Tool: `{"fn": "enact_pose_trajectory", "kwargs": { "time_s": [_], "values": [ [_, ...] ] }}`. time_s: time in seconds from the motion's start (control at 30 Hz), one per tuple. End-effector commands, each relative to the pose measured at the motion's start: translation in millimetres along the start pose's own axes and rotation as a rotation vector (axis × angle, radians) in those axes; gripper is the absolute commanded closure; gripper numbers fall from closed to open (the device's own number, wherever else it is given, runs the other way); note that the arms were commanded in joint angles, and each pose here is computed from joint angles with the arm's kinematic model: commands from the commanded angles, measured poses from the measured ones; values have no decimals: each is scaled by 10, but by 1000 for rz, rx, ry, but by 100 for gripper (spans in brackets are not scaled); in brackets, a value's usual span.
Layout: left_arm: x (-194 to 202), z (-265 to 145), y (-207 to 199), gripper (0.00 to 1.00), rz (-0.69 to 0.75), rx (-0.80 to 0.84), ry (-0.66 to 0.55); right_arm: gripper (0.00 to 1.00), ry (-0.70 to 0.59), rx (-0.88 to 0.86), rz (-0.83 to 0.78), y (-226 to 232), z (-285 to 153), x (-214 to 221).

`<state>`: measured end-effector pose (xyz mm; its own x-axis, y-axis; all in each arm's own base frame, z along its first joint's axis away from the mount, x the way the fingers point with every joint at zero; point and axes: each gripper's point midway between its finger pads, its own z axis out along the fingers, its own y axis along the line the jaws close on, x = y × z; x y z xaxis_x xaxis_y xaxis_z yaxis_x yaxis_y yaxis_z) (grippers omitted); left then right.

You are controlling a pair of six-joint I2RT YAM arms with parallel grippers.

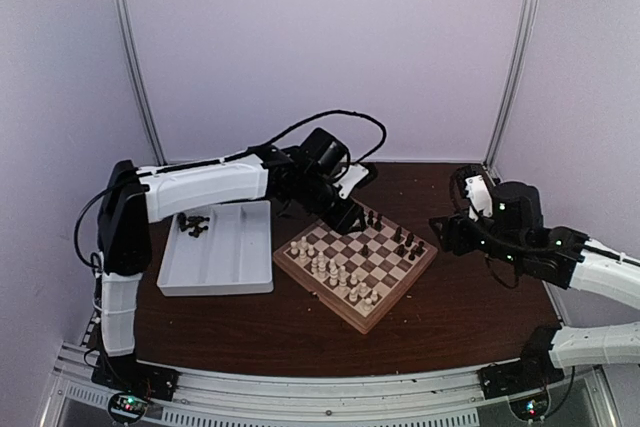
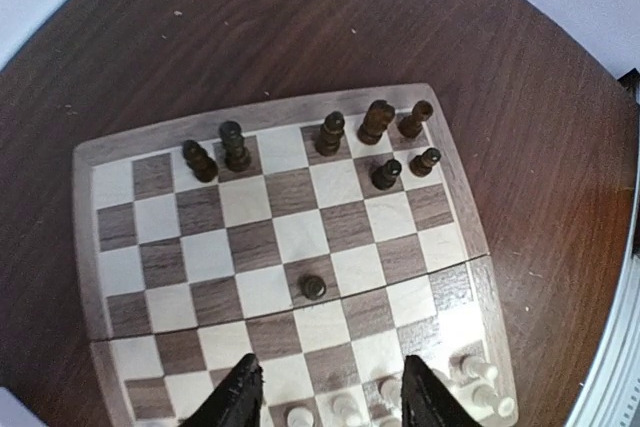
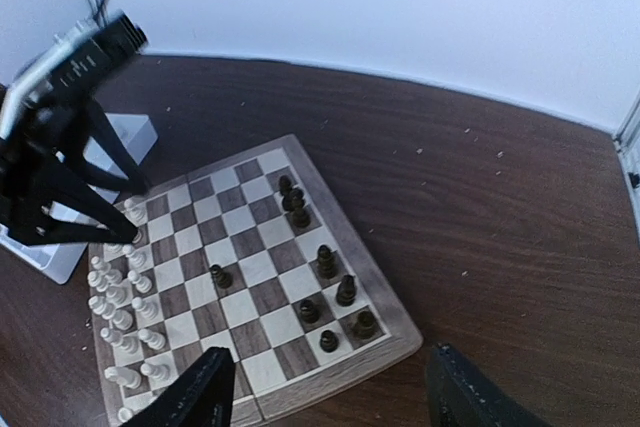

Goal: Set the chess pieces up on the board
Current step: Place the chess piece on the chessboard, then move the chess piece to the chessboard.

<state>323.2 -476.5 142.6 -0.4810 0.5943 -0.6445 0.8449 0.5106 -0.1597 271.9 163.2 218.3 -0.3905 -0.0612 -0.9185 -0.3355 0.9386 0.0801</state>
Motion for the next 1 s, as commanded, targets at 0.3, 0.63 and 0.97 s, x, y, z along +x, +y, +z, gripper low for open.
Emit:
{"fn": "enact_pose_trajectory", "kwargs": {
  "time_s": [0.3, 0.63, 0.97],
  "values": [
    [374, -1289, 418, 49, -100, -222, -135, 51, 282, -227, -18, 740, 648, 81],
    [1065, -1722, 1047, 48, -244, -411, -193, 59, 491, -199, -139, 1057, 1204, 345],
    [1622, -1947, 1474, 44, -329, -597, -217, 60, 615, -132, -215, 1134, 1527, 624]
  ]
}}
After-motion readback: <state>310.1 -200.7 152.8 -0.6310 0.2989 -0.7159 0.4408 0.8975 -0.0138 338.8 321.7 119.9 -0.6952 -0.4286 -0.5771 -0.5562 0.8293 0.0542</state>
